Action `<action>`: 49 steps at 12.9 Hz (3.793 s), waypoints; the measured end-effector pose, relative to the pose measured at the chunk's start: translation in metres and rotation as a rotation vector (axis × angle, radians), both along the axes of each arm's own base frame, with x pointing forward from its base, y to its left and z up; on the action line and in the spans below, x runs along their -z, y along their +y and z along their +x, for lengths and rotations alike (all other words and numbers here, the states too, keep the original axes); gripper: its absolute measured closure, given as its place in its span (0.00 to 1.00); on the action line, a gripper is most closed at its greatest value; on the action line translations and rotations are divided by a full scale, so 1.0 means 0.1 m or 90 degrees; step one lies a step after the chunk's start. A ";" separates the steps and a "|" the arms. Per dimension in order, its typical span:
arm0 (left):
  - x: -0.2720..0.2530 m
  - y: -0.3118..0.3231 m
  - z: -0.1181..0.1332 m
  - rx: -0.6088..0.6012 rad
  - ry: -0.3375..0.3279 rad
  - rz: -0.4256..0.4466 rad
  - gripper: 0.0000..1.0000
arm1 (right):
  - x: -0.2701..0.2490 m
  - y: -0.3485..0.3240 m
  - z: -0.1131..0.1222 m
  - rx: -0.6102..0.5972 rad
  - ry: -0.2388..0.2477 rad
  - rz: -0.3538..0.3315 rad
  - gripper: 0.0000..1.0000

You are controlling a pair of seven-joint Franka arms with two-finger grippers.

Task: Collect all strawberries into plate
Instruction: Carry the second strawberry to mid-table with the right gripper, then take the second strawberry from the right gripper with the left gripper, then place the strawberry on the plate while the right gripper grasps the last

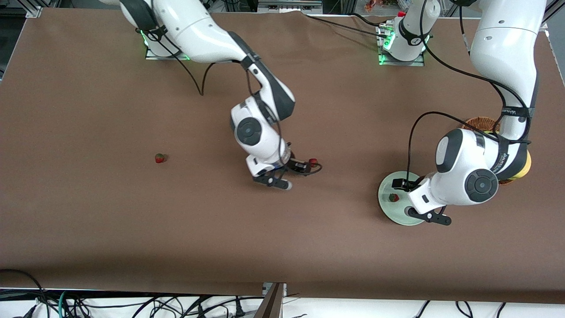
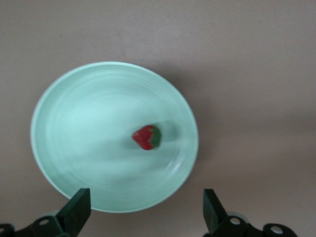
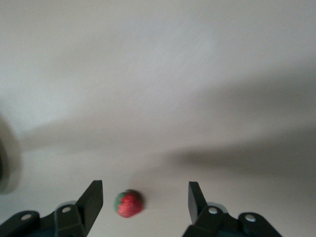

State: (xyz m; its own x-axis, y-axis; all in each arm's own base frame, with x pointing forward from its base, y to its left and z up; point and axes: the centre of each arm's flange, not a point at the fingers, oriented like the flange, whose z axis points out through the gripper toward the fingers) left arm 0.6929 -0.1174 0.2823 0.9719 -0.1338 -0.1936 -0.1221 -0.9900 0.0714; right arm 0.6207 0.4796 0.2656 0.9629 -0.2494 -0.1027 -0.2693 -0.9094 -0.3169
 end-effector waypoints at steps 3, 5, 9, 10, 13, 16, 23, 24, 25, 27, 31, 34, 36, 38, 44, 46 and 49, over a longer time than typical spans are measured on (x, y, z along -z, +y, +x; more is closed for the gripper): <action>-0.06 -0.88 -0.20 -0.146 0.010 0.019 0.00 | -0.38 -0.89 0.41 -0.105 0.028 -0.016 0.22; -0.02 -1.55 -0.40 -0.227 -0.002 0.033 0.00 | -0.43 -1.63 0.62 -0.194 0.041 -0.055 0.22; 0.42 -2.56 -0.91 -0.335 -0.017 0.037 0.00 | -0.25 -2.93 0.66 -0.311 0.058 -0.116 0.22; 0.56 -2.67 -1.02 -0.342 -0.012 0.043 0.00 | -0.20 -3.31 0.60 -0.324 0.067 -0.131 0.22; 0.80 -2.71 -1.10 -0.351 -0.016 0.036 0.00 | 0.08 -4.19 0.35 -0.335 0.083 -0.155 0.22; 1.00 -2.68 -1.16 -0.354 -0.019 0.029 0.00 | 0.46 -4.52 0.01 -0.318 0.059 -0.175 0.22; 1.05 -2.80 -1.28 -0.340 -0.017 0.032 0.63 | 0.65 -4.43 -0.34 -0.317 0.065 -0.156 0.24; 1.04 -2.78 -1.26 -0.342 -0.019 0.032 0.67 | 0.66 -4.41 -0.35 -0.318 0.066 -0.155 0.25; 1.03 -2.74 -1.22 -0.346 -0.022 0.032 0.67 | 0.67 -4.40 -0.36 -0.318 0.066 -0.154 0.26; 0.93 -2.62 -1.11 -0.359 -0.036 0.034 0.67 | 0.68 -4.41 -0.36 -0.317 0.062 -0.155 0.29; 0.55 -2.01 -0.74 -0.294 -0.065 0.060 0.67 | 0.73 -4.42 -0.38 -0.311 0.060 -0.157 0.35; 0.27 -1.16 -0.40 -0.174 -0.053 0.059 0.67 | 0.76 -4.39 -0.39 -0.310 0.059 -0.154 0.39; 0.24 -0.72 -0.26 -0.097 -0.050 0.045 0.67 | 0.78 -4.32 -0.39 -0.312 0.055 -0.148 0.47; 0.25 -0.39 -0.18 -0.020 -0.049 0.030 0.67 | 0.78 -4.28 -0.39 -0.315 0.052 -0.147 0.55; 0.42 0.20 -0.09 0.128 -0.042 0.037 0.67 | 0.68 -4.16 -0.29 -0.324 0.031 -0.148 0.70; 0.50 0.24 -0.10 0.142 -0.034 0.034 0.67 | 0.57 -4.11 -0.21 -0.327 0.022 -0.144 0.70; 0.55 0.24 -0.11 0.145 -0.030 0.035 0.40 | 0.27 -3.85 -0.03 -0.301 0.043 -0.121 0.70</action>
State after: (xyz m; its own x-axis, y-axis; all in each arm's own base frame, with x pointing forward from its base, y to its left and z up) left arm 0.6822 -0.0930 0.2270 0.9258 -0.3419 -0.1610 -0.3453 -0.9385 0.0073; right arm 0.6177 0.0944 0.2382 0.9679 0.1912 -0.1632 0.1710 -0.9767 -0.1301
